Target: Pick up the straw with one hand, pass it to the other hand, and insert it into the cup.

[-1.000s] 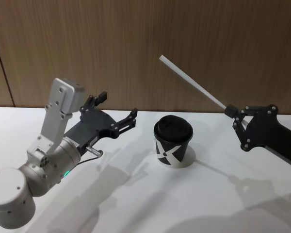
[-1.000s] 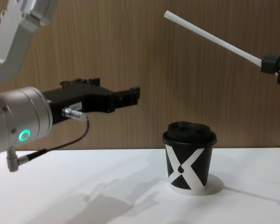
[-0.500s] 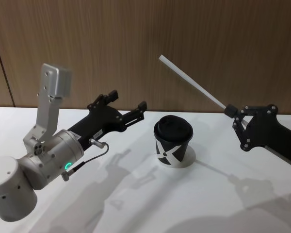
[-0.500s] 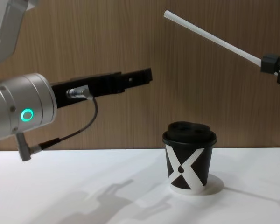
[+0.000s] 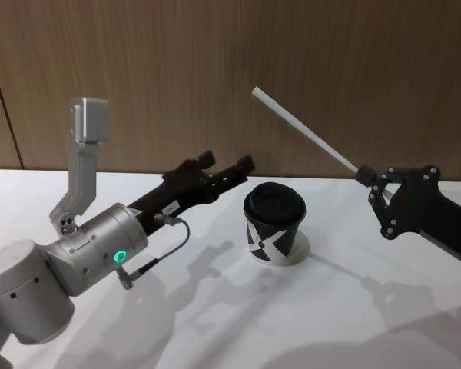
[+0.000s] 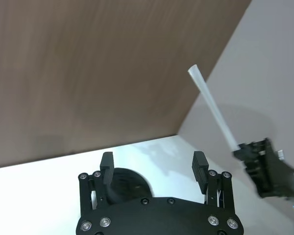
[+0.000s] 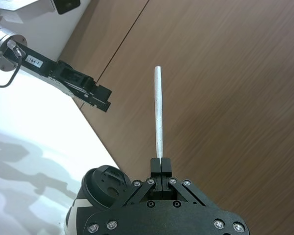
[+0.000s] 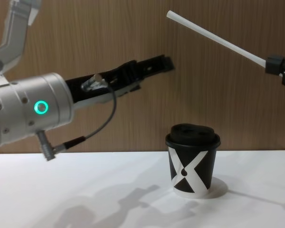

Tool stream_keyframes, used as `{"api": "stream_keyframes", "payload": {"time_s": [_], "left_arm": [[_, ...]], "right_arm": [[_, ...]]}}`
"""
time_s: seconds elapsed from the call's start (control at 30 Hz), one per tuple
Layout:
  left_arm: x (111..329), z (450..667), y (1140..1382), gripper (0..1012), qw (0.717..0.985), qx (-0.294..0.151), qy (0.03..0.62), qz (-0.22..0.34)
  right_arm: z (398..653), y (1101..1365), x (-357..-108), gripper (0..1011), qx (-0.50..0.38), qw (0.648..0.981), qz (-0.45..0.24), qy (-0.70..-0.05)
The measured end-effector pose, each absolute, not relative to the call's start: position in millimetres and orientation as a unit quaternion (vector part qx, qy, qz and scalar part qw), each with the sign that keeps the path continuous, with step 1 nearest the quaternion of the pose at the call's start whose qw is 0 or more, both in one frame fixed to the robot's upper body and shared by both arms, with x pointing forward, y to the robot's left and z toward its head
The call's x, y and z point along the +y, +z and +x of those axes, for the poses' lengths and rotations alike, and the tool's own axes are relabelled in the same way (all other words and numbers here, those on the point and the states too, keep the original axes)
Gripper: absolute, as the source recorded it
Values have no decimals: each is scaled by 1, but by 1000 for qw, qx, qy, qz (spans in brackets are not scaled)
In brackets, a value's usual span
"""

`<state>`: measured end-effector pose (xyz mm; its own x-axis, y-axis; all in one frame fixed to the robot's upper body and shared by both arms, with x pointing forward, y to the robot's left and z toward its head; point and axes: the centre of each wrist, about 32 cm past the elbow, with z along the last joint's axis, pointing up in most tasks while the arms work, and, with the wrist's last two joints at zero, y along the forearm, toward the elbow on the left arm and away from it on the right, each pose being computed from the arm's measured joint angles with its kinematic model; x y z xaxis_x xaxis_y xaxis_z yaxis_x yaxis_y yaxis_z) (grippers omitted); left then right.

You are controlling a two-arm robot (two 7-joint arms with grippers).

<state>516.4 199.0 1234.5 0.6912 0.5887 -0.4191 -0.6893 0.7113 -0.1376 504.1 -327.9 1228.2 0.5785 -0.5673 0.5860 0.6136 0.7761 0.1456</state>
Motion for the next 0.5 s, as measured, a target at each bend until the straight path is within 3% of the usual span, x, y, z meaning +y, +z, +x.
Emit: {"api": "stream_keyframes", "payload": {"time_s": [0.5], "left_arm": [[175,526,1237,1003,907,248,267,-212]], "right_arm": [[504,1228,-328,7,-316,888,-37,-333]]}}
